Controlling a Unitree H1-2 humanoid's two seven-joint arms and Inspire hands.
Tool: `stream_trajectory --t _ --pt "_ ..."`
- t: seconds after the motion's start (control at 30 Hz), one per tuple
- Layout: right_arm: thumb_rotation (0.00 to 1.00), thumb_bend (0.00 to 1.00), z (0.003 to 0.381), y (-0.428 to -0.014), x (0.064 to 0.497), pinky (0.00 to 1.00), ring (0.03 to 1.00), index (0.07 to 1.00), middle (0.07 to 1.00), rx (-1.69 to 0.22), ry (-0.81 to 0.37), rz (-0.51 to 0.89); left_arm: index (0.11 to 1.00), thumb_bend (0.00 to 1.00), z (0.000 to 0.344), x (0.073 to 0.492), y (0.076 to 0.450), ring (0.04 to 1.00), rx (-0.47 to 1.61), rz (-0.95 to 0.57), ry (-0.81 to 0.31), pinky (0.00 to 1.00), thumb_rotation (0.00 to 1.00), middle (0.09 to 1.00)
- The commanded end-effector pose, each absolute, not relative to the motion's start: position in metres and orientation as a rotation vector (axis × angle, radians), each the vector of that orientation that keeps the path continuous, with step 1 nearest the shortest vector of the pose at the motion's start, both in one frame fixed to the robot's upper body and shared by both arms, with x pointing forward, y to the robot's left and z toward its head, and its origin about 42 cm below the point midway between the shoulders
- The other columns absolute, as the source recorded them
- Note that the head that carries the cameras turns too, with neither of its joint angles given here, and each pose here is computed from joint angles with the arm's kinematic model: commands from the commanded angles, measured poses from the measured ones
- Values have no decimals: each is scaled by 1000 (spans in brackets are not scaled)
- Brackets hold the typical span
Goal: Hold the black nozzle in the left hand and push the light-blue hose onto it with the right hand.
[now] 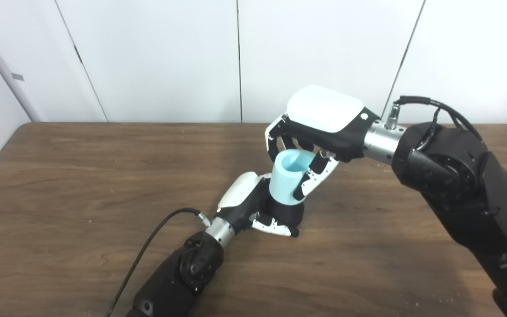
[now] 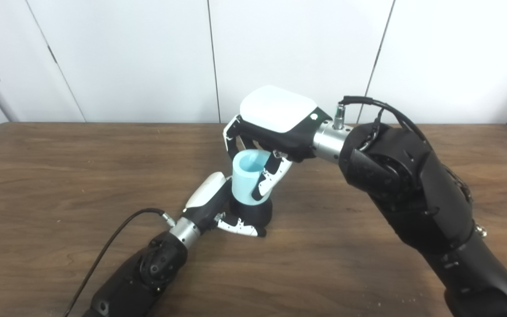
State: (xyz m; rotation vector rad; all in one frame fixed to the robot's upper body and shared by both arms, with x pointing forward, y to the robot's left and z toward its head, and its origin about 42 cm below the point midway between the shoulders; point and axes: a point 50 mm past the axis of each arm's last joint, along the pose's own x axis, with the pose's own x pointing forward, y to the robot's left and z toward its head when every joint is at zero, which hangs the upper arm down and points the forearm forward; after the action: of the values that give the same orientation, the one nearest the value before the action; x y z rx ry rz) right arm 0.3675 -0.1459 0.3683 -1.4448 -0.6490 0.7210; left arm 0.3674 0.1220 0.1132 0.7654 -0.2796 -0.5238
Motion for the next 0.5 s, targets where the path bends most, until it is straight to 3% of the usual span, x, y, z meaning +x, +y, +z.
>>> stream_trajectory --t 0.0,0.47 --pt "135 508 357 -159 388 175 250 485 335 -1518 -540 671 496 507 19 303 149 855 846 -651 83 843 101 778" --pt "136 507 336 -153 410 97 181 488 293 -1542 -467 688 496 507 19 302 148 855 830 -649 82 838 101 778"
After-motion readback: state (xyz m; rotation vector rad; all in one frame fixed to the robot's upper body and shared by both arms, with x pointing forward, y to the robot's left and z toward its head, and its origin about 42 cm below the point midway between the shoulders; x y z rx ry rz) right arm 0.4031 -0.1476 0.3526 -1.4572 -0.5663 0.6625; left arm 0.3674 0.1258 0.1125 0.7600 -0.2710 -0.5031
